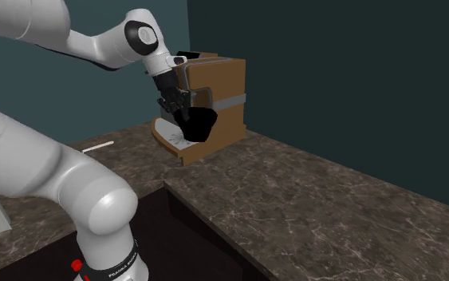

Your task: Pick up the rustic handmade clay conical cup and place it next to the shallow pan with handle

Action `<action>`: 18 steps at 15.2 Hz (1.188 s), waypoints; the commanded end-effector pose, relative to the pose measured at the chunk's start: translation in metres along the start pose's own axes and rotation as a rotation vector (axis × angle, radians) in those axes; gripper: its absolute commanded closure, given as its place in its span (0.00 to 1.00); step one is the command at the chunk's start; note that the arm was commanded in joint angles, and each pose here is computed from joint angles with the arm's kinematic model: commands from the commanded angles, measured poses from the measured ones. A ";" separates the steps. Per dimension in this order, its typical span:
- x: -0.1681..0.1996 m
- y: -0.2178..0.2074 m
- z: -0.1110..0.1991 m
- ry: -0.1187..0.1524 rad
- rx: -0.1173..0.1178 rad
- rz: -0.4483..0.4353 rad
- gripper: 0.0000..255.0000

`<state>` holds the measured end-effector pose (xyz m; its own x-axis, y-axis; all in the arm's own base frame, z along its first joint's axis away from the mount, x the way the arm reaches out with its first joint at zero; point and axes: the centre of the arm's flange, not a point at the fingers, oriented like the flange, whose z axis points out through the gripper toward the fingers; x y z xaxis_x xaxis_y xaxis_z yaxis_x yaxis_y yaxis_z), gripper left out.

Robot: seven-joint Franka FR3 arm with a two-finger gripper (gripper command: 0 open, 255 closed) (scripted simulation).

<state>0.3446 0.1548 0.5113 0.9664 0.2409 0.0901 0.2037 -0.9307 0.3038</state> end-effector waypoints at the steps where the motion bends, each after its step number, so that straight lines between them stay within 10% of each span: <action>1: -0.017 -0.020 -0.009 0.000 -0.001 0.001 1.00; 18: -0.154 -0.185 -0.075 0.000 -0.001 0.001 1.00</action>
<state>0.1566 0.3027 0.5119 0.9662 0.2411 0.0908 0.2036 -0.9305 0.3045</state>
